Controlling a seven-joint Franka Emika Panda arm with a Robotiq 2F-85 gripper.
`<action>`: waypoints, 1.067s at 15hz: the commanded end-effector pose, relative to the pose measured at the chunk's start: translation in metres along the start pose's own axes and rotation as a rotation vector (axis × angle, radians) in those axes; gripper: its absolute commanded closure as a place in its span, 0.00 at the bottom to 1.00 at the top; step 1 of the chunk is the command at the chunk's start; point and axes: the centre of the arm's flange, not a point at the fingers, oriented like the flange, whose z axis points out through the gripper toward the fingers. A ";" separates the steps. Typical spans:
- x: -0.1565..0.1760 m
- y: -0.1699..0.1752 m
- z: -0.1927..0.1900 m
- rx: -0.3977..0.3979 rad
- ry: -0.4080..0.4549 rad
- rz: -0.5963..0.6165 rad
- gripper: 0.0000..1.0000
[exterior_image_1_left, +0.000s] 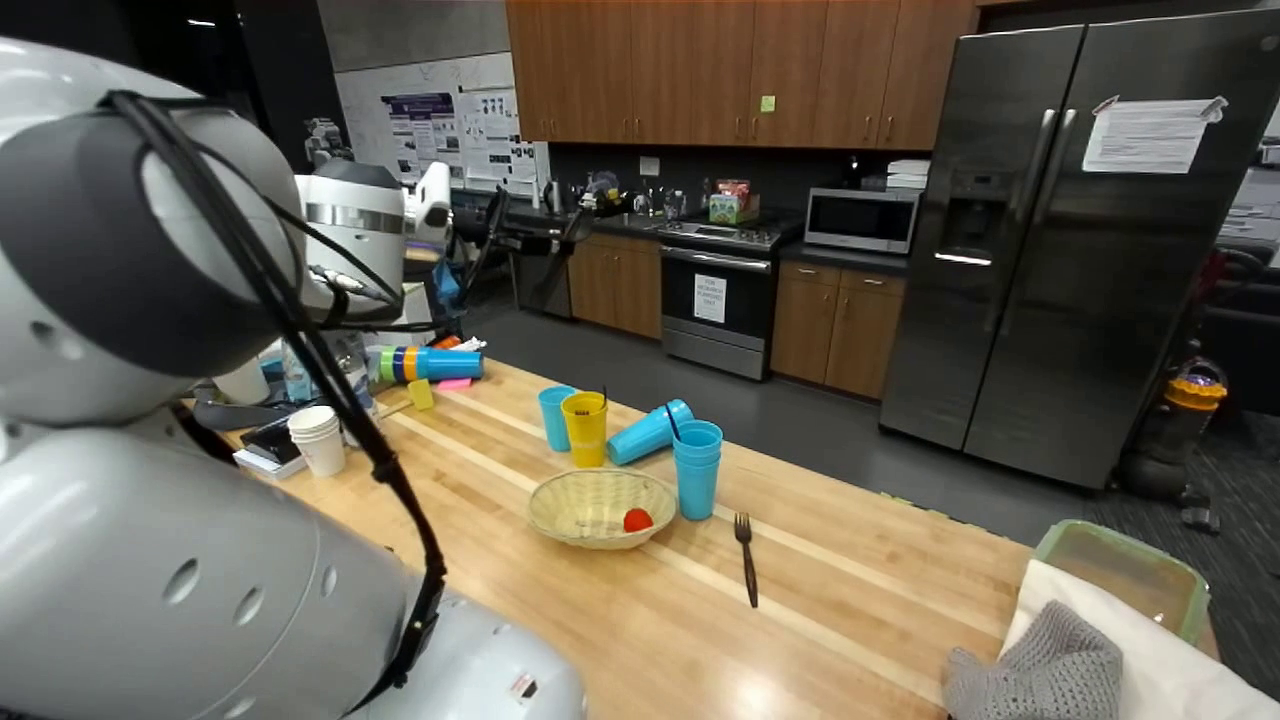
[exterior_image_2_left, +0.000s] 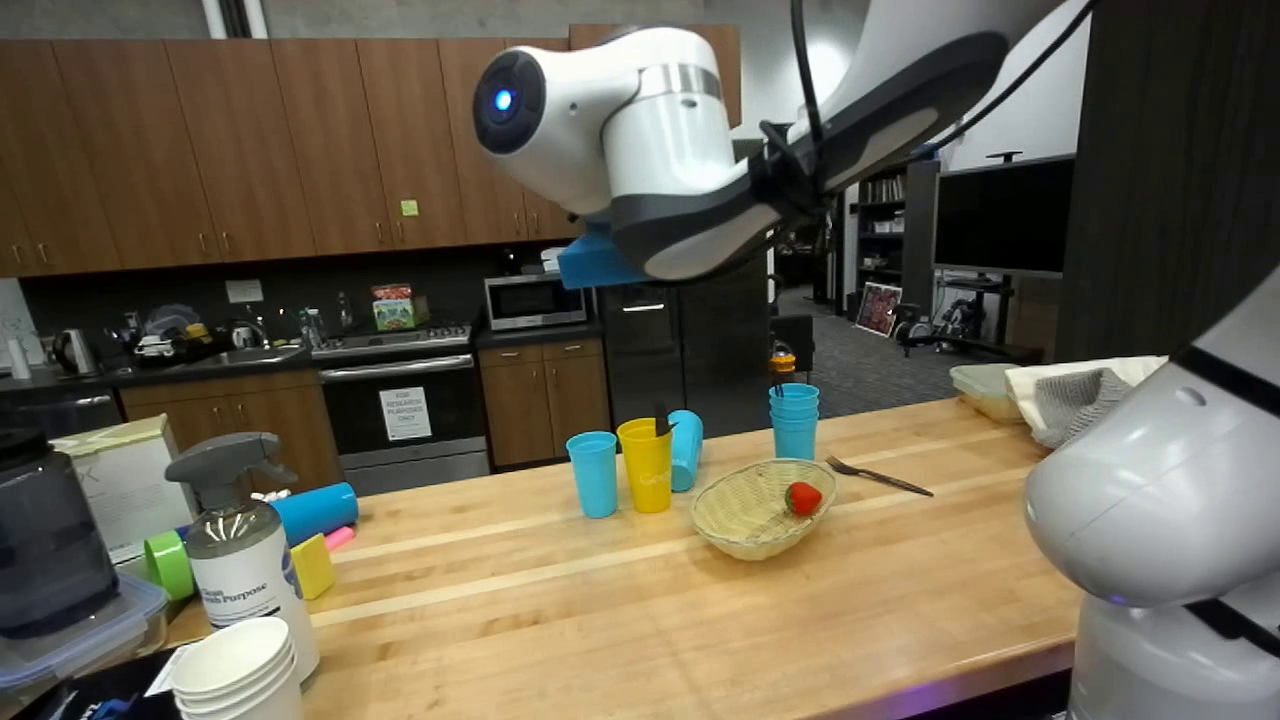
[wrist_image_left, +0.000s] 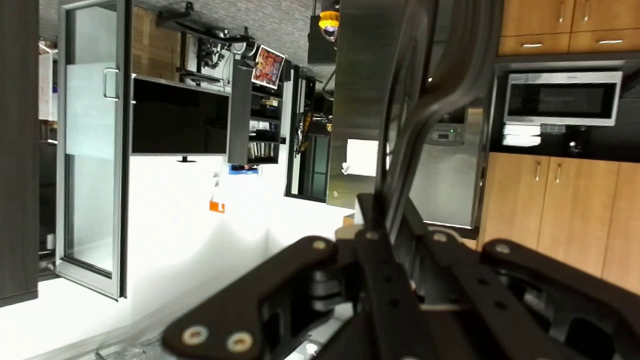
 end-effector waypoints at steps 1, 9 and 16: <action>-0.006 -0.053 0.007 0.013 0.012 -0.039 0.98; -0.050 -0.074 0.036 -0.001 -0.080 -0.202 0.98; -0.049 -0.088 0.026 0.031 -0.118 -0.178 0.98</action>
